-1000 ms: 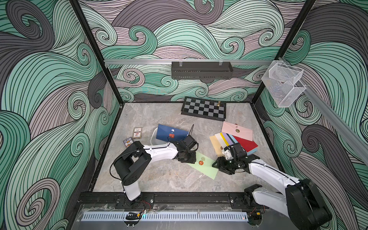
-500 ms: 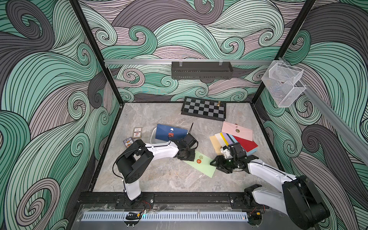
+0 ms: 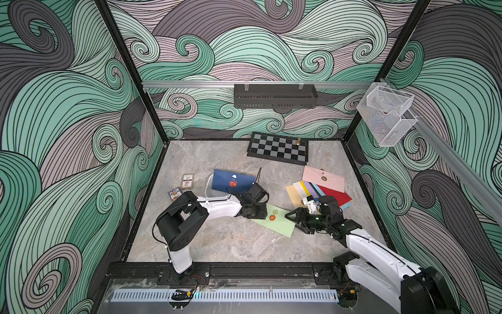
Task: Put the sealed envelopes into the storage box
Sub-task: Pick up the envelope from the center of the board, then place the envelope in the storage box.
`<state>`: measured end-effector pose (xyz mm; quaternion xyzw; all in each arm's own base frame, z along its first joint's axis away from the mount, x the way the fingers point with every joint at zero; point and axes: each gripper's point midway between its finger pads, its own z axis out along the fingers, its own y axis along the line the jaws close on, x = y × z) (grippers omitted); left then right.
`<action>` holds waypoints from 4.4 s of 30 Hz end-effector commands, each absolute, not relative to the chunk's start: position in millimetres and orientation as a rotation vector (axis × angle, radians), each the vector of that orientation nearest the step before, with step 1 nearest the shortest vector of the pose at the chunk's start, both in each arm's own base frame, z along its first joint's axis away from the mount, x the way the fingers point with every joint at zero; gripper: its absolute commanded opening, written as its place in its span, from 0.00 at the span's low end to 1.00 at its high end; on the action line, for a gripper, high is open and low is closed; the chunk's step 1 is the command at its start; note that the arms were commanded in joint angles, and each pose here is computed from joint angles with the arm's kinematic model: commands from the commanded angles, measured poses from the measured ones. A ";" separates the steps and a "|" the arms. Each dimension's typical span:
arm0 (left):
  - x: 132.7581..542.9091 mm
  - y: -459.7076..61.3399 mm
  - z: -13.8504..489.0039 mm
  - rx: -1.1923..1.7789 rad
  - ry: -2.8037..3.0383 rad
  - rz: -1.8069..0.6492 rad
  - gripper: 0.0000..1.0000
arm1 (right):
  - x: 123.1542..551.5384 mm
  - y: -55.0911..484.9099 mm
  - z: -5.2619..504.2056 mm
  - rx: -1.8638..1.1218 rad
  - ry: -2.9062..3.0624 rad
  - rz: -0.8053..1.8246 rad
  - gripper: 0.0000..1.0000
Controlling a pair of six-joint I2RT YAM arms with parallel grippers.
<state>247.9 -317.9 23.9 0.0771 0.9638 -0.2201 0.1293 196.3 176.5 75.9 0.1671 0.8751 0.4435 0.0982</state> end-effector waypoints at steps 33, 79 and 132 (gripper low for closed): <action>149.8 -178.0 77.9 -0.117 2.639 -0.771 0.54 | 254.0 220.6 271.7 -0.642 1.735 1.062 0.00; 145.0 -167.9 48.6 -0.160 2.702 -0.717 0.55 | 372.5 359.7 124.9 -1.027 1.745 0.926 0.34; 149.6 -133.4 35.1 -0.404 2.681 -0.707 0.54 | 425.5 424.9 101.6 -1.008 2.339 0.632 0.51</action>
